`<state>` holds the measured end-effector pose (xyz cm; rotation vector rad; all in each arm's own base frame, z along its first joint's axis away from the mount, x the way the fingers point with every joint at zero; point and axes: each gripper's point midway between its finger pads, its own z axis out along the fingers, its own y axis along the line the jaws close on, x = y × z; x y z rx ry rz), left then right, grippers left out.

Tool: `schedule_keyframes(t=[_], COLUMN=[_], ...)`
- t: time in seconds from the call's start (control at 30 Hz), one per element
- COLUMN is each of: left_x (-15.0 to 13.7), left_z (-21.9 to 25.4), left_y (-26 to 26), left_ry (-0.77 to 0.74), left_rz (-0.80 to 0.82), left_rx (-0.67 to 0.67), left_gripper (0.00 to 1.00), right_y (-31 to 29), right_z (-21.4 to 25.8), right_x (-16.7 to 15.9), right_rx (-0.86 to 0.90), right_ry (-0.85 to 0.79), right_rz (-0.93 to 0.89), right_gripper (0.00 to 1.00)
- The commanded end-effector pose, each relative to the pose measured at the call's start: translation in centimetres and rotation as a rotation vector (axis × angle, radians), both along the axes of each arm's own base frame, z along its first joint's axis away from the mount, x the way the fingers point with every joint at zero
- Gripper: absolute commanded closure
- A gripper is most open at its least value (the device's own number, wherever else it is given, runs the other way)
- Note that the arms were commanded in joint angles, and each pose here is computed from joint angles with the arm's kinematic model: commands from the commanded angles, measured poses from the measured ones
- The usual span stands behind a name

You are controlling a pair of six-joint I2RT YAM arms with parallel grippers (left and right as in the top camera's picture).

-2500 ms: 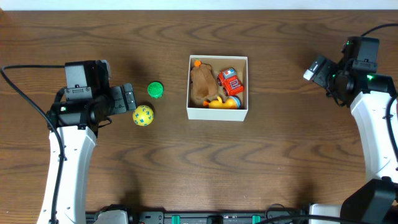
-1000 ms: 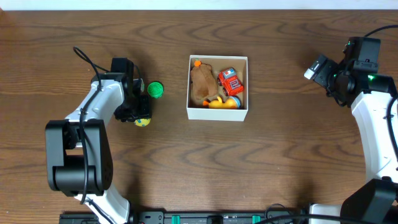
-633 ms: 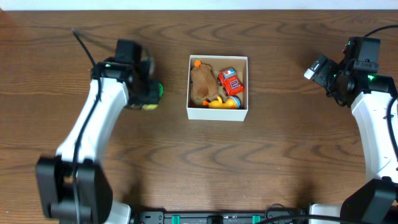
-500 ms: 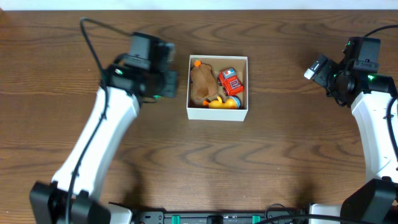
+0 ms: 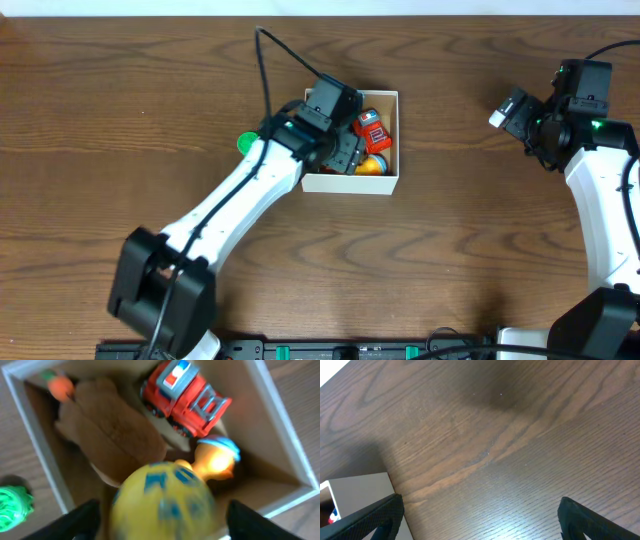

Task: Pack container
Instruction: 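Carry the yellow ball right into the box and release it, then move the left gripper back and grasp the green spiky ball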

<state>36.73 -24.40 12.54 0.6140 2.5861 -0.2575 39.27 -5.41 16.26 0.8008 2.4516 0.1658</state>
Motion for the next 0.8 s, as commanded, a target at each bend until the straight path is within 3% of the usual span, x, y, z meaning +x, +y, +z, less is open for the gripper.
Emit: schedule_keyframes(t=[0.0, 0.17, 0.47, 0.77], left_x=[0.2, 0.3, 0.6, 3.8], left_z=[0.7, 3.8, 9.1, 3.5], left_y=[0.3, 0.5, 6.6, 15.4], left_ry=[-0.023, -0.082, -0.154, -0.017], left_rz=[0.016, 0.021, 0.151, 0.375], left_rx=[0.002, -0.036, -0.07, 0.01], left_gripper=[0.13, 0.04, 0.07, 0.08], right_y=[-0.2, -0.2, -0.2, -0.2], right_z=[-0.5, -0.5, -0.5, -0.5], right_x=[-0.1, -0.1, -0.1, -0.1], right_rx=[0.01, 0.01, 0.01, 0.01], right_ry=[0.01, 0.01, 0.01, 0.01], right_rz=[-0.017, -0.017, -0.017, -0.017], right_gripper=[0.01, 0.01, 0.01, 0.01])
